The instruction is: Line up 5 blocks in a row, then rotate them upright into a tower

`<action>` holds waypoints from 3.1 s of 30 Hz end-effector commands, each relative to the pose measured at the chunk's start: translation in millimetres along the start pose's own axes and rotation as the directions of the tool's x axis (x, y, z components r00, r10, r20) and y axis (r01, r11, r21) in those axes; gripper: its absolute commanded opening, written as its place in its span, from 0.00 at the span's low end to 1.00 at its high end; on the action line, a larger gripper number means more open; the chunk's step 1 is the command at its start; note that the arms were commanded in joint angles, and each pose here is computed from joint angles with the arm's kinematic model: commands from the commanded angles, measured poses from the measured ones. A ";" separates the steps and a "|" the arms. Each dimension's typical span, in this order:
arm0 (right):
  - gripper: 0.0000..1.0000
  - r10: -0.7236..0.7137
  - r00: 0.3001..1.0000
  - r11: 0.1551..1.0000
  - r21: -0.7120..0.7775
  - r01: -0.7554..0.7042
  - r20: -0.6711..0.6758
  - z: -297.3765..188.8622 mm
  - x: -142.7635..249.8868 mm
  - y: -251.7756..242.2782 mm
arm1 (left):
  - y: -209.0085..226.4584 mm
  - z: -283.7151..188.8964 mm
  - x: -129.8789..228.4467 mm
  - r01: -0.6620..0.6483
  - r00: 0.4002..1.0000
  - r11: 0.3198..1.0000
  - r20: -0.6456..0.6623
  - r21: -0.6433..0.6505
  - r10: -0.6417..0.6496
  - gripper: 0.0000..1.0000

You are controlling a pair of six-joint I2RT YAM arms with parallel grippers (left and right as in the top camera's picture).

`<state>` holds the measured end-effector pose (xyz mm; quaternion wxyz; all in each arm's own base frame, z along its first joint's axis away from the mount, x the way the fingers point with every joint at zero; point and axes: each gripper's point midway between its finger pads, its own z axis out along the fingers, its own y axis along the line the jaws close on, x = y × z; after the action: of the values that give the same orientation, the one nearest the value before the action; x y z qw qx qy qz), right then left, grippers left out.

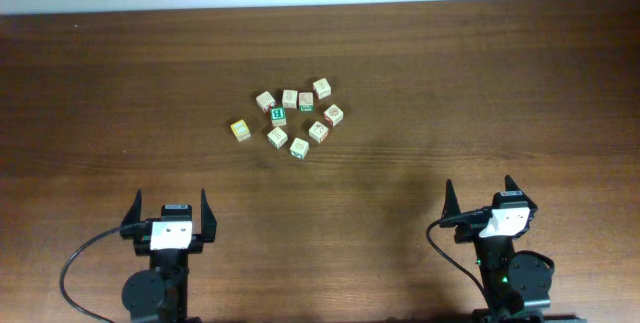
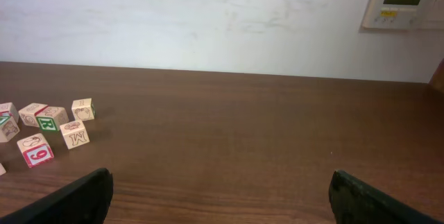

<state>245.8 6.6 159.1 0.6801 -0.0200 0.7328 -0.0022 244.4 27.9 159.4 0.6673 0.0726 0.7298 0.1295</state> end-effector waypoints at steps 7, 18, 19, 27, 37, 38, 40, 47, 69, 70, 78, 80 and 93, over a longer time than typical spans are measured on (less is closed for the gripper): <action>0.99 -0.003 1.000 1.000 0.009 0.003 -0.003 0.3 3.1 -2.0 | -0.6 0.1 1.5 -0.013 1.000 1.000 0.002 -0.002 0.013 0.99; 0.99 -0.003 1.000 1.000 0.008 0.003 -0.002 0.3 3.0 -1.9 | 5.7 0.0 4.6 -0.013 1.000 0.999 -0.014 -0.039 0.012 0.99; 0.99 -0.003 1.000 1.000 0.008 0.003 -0.002 0.3 3.0 -1.9 | 5.4 0.0 4.5 -0.013 1.000 0.999 -0.014 -0.037 0.012 0.99; 0.99 0.054 0.999 0.999 -0.010 -0.054 -0.001 0.2 2.1 1.3 | 10.6 -0.5 -9.7 -0.024 0.999 0.998 0.042 -0.061 0.027 0.99; 0.99 0.065 0.991 0.993 -0.108 -0.053 0.114 -8.6 -46.2 16.0 | -21.4 -6.8 -50.1 -0.010 0.975 0.989 0.222 0.145 -0.023 0.99; 0.99 0.065 0.989 0.993 -0.108 -0.051 0.131 -10.8 -55.8 15.8 | -20.5 -6.6 -51.9 -0.011 0.974 0.990 0.226 0.141 -0.022 0.99; 0.99 0.065 0.985 0.993 -0.109 -0.048 0.161 -15.3 -74.2 15.1 | -18.1 -6.0 -58.0 -0.010 0.974 0.990 0.224 0.139 -0.022 0.99; 0.99 0.064 0.981 0.982 -0.186 -0.029 0.186 -19.6 -130.8 26.8 | -1.9 4.5 -122.2 -0.011 0.977 0.986 0.214 0.166 -0.025 0.99; 0.98 0.019 0.715 0.801 -0.418 -0.430 -0.699 112.3 -151.7 106.6 | -17.9 144.6 -149.3 0.353 0.794 0.800 -0.607 0.485 0.017 0.99; 0.98 -0.003 0.685 0.790 -0.422 -0.445 -0.729 123.9 -143.6 117.6 | -21.0 147.4 -144.6 0.369 0.784 0.791 -0.621 0.489 0.018 0.99; 0.98 -0.204 0.550 0.689 -0.518 -0.508 -0.810 180.9 -46.1 232.1 | -37.1 153.5 -132.9 0.396 0.764 0.762 -0.644 0.513 0.037 0.99; 0.98 -0.223 0.562 0.673 -0.543 -0.502 -0.796 186.2 -36.0 247.5 | -36.8 153.6 -132.8 0.396 0.764 0.762 -0.644 0.512 0.036 0.99; 0.84 0.263 0.563 0.954 0.125 -0.272 -0.783 229.2 13.7 241.6 | -36.8 153.6 -132.8 0.396 0.764 0.763 -0.644 0.512 0.036 0.99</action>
<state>453.0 270.4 121.6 0.2252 0.0015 0.9585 0.1749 409.9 -28.1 255.1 0.3252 0.1555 0.9175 -0.1680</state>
